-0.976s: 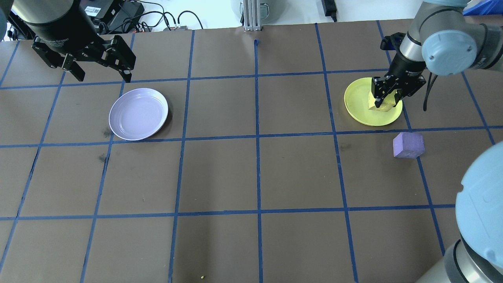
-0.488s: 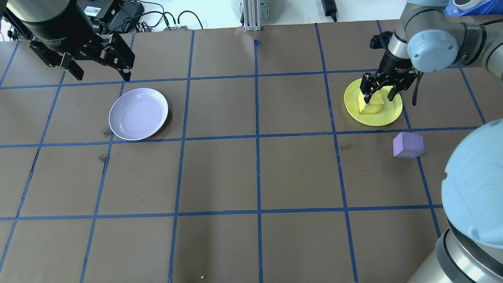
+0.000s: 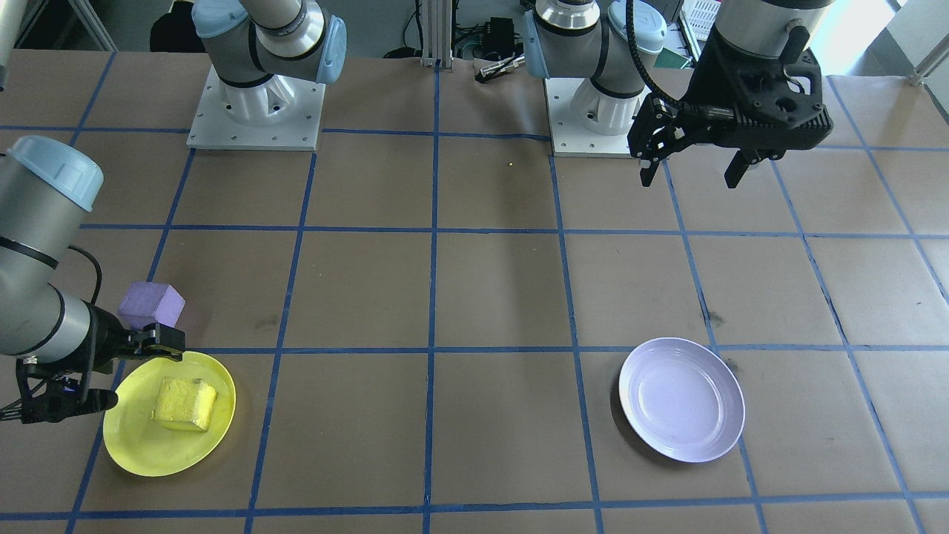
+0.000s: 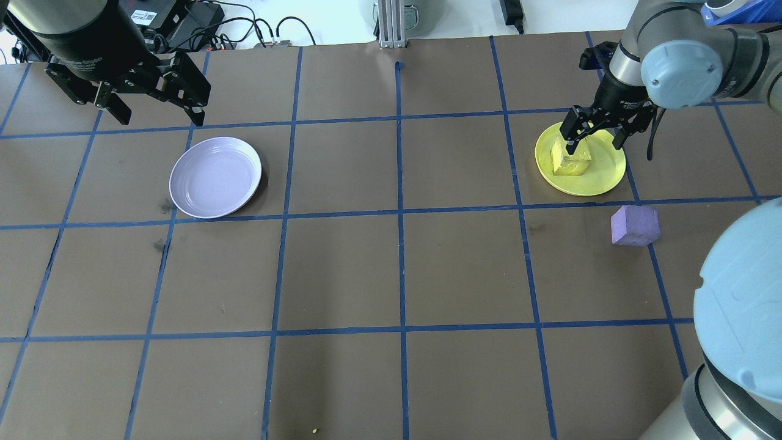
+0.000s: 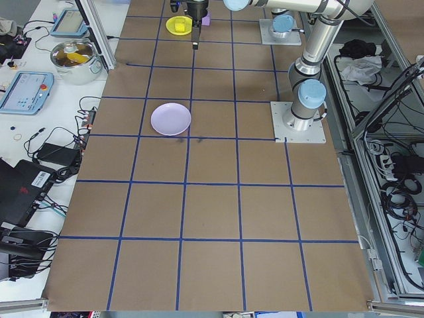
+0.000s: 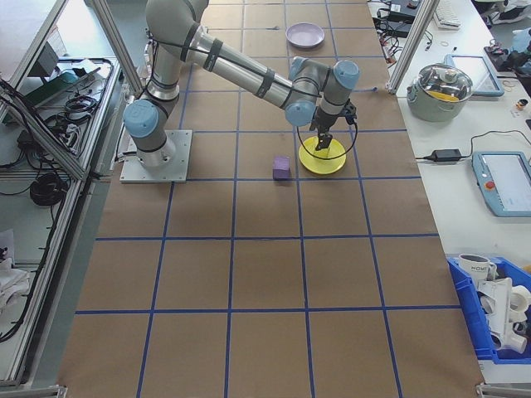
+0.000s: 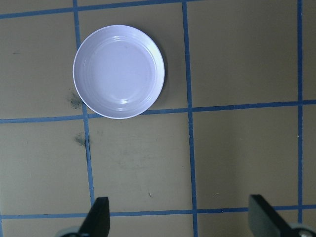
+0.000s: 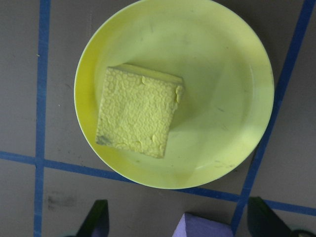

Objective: Sort blocks by color into plates

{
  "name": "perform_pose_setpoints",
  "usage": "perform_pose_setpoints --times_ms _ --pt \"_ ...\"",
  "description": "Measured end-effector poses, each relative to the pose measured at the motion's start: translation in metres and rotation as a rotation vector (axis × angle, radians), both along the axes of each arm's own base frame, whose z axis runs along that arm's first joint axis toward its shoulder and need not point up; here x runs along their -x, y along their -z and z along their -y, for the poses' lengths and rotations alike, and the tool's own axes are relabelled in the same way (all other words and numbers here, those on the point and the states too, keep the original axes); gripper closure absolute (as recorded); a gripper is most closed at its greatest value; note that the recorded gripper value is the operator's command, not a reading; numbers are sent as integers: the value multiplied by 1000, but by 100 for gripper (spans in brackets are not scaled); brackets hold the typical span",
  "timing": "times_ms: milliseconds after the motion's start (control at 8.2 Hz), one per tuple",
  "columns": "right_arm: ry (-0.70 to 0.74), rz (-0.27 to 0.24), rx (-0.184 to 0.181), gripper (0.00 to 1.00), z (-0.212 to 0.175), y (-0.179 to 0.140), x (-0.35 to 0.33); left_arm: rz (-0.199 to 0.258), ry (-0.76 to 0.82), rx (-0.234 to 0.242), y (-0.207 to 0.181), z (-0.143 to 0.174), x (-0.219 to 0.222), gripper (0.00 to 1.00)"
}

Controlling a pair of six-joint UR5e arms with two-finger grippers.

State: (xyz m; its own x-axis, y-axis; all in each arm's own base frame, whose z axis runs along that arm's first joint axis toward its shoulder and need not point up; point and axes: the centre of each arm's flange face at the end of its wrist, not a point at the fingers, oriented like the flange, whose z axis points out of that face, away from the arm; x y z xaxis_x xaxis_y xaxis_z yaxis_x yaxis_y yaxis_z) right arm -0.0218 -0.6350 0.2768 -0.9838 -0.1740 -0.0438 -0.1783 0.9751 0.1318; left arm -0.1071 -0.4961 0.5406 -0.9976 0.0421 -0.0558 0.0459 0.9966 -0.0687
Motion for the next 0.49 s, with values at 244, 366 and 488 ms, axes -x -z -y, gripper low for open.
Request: perform_pose_setpoints --times_ms 244,366,488 --pt "-35 9 -20 0 -27 3 41 -1 1 -1 0 0 0 0" --pt "-20 9 -29 0 -49 13 55 -1 1 -1 0 0 0 0" --pt "4 3 -24 0 -69 28 67 -1 1 0 0 0 0 0"
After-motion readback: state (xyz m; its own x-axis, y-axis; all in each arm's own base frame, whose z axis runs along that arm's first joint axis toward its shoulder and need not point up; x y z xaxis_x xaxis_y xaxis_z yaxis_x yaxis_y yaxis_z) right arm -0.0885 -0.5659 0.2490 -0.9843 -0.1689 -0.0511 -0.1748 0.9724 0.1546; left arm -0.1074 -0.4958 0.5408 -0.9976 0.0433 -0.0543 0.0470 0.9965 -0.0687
